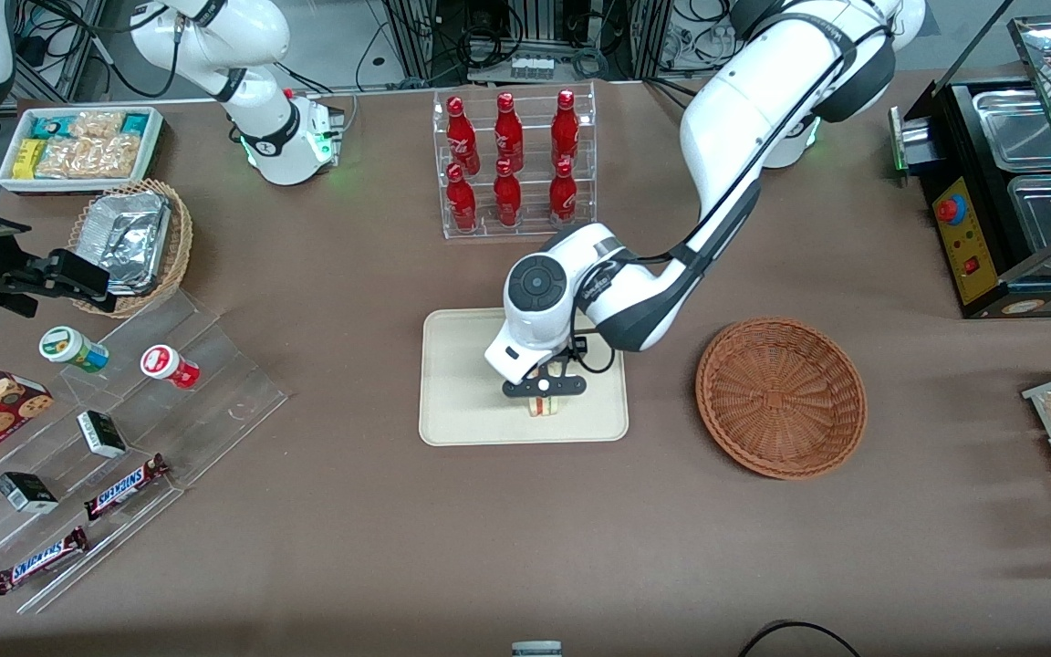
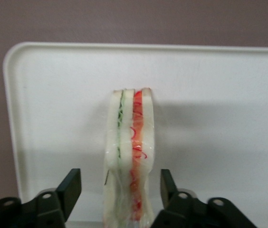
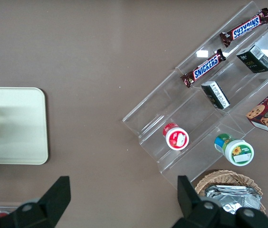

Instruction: Place sandwich from basket to tray

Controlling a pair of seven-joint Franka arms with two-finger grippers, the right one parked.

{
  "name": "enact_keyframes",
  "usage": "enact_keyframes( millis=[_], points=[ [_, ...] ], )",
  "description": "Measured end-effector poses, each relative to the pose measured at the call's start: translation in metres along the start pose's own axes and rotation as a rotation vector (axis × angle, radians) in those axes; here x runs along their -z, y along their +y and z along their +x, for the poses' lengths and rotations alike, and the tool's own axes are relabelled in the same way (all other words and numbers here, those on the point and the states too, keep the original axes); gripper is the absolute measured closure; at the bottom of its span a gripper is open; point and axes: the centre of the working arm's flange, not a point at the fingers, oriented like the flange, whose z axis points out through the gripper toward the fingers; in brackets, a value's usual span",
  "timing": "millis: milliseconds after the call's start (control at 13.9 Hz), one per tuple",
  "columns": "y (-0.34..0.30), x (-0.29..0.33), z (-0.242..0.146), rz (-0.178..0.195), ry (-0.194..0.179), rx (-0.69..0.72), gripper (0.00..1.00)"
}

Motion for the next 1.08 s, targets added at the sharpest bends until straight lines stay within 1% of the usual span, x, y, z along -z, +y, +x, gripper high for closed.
enact_keyframes(
  millis=[72,144,216,289,433,505,577,649,794,866,1082],
  points=[
    [-0.007,0.024,0.005,0.009,0.011,0.028,0.07],
    [-0.019,0.054,0.01,0.017,0.024,0.071,0.01],
    [-0.037,0.088,0.017,0.027,0.033,0.114,0.0],
    [-0.062,0.124,0.025,0.037,0.032,0.161,0.0],
    [-0.129,0.193,0.04,0.04,0.014,0.269,0.0],
    [-0.165,0.224,0.045,0.047,0.01,0.3,0.0],
    [-0.199,0.247,0.048,0.053,-0.001,0.307,0.0],
    [-0.23,0.266,0.049,0.059,-0.021,0.301,0.0],
    [-0.287,0.288,0.053,0.071,-0.053,0.272,0.0],
    [-0.312,0.295,0.055,0.069,-0.067,0.254,0.0],
    [-0.367,0.309,0.059,0.035,-0.094,0.199,0.0]
  ],
)
